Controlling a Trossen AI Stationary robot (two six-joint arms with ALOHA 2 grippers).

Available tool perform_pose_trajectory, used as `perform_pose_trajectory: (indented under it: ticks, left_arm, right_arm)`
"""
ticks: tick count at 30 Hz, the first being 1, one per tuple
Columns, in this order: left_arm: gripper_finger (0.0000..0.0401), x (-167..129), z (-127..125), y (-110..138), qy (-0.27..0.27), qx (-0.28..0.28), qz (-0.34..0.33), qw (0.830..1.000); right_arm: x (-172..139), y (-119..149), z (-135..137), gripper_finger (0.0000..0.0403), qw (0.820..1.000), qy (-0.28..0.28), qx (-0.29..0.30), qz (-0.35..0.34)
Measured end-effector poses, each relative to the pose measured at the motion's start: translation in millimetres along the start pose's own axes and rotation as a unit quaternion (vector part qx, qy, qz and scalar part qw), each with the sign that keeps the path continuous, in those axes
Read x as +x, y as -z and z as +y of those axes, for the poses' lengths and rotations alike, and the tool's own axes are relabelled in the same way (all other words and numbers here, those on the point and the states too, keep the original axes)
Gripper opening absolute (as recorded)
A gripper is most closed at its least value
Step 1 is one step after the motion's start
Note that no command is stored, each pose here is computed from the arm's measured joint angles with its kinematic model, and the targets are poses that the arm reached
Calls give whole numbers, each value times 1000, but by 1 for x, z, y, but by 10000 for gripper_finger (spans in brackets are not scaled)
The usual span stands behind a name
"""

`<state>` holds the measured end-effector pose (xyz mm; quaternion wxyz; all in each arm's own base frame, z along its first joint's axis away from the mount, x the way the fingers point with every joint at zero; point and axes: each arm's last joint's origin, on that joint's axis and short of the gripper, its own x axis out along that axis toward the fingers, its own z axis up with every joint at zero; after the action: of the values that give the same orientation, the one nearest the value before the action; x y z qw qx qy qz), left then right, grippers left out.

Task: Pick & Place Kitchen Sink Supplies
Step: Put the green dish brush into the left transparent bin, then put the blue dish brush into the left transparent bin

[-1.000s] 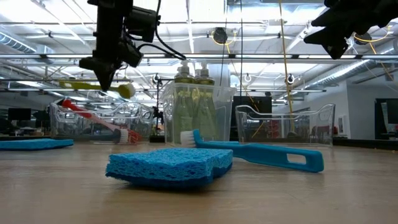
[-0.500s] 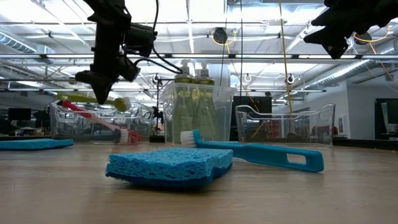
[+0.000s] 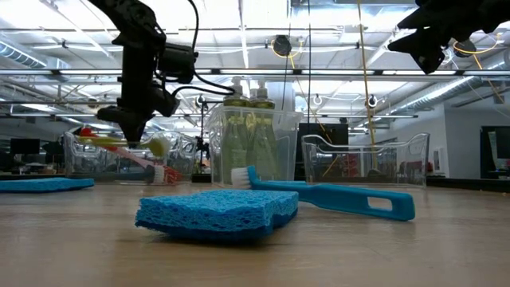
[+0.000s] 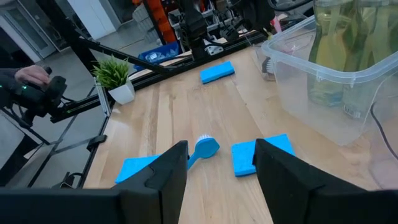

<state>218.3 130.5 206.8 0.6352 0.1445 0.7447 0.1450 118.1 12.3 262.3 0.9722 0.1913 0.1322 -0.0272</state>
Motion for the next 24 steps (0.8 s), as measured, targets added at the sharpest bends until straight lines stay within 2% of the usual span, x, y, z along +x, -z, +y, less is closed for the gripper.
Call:
perform_pose_trajectory:
  ticks: [8, 18, 24]
  left_arm:
    - [21, 4, 4, 2, 31, -16, -17, 999]
    - [87, 4, 5, 2, 31, -13, -15, 999]
    - [122, 4, 5, 3, 26, -34, -13, 999]
  right_arm:
    - [0, 0, 0, 171, 1000, -2, 0, 1]
    - [0, 0, 0, 171, 1000, -2, 0, 1]
    - [0, 0, 0, 171, 1000, -2, 0, 1]
